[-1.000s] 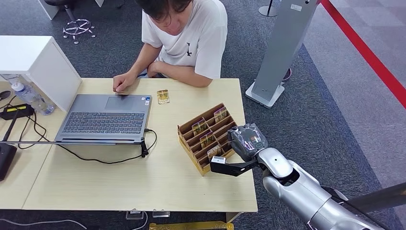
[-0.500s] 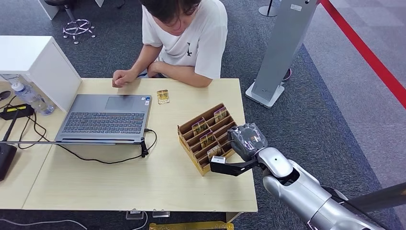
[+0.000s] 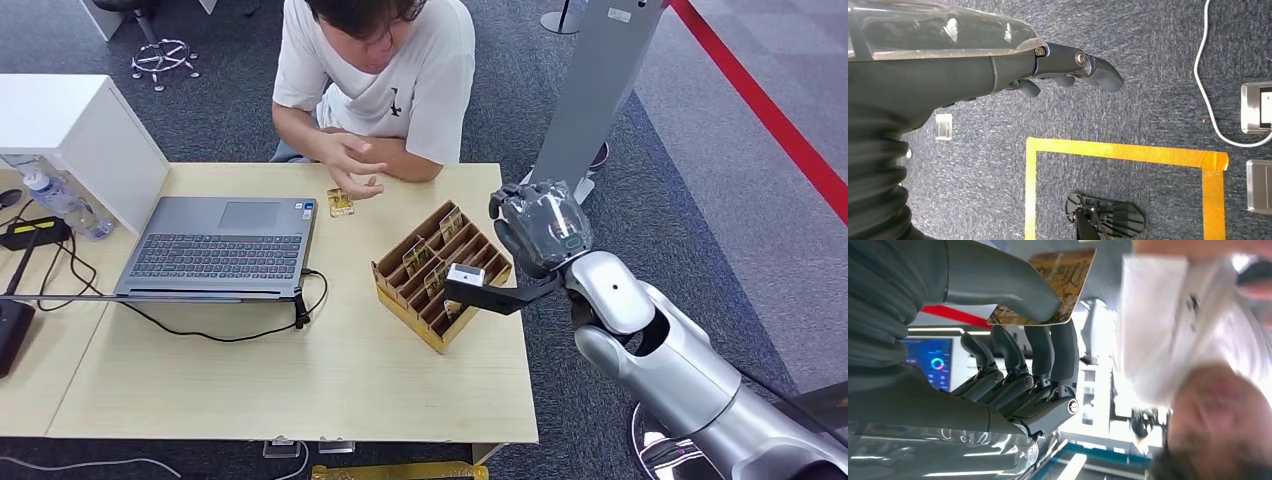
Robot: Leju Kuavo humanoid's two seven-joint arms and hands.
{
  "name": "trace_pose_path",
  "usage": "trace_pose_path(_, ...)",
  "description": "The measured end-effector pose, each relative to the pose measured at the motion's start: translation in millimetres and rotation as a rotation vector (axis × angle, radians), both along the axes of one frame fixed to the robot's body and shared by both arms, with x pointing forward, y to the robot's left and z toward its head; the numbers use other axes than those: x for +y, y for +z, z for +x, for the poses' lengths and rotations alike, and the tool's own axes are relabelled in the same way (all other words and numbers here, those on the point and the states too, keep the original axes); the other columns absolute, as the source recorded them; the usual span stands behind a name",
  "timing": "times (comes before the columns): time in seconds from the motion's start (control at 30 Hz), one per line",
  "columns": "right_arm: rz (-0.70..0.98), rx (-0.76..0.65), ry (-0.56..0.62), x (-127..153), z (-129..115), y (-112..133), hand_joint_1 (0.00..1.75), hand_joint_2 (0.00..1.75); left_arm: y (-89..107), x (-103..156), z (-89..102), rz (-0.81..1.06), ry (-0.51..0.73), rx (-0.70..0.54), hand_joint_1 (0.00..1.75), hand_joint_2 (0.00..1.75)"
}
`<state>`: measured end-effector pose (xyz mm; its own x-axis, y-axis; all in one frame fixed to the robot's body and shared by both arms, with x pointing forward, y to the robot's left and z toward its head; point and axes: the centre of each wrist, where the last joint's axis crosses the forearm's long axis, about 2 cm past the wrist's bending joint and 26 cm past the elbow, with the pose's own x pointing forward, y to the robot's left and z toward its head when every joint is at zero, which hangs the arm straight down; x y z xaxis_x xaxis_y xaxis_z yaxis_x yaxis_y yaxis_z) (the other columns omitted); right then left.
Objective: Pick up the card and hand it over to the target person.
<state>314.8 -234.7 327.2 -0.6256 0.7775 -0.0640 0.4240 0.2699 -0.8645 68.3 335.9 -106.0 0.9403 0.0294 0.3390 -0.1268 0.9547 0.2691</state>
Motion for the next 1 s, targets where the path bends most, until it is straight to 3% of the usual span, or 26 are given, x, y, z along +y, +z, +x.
trace_pose_path(0.33,0.188,0.188,0.189,30.1,2.3,-69.8,1.52,1.75,-0.3,-3.4,-0.2,-0.006,-0.007,-0.002,0.00,1.75)
trace_pose_path(0.5,0.379,0.265,0.250,40.1,3.2,-99.1,1.52,1.75,-0.5,-6.8,-0.3,-0.005,-0.013,-0.006,0.00,1.75)
trace_pose_path(0.73,0.498,0.296,0.274,46.2,-1.8,-117.2,1.52,1.75,-0.5,-8.0,0.5,-0.005,-0.027,-0.010,0.00,1.75)
trace_pose_path(1.0,0.507,0.330,0.283,49.0,-6.6,-126.7,1.52,1.75,-0.4,-8.1,1.0,-0.007,-0.050,-0.011,0.00,1.75)
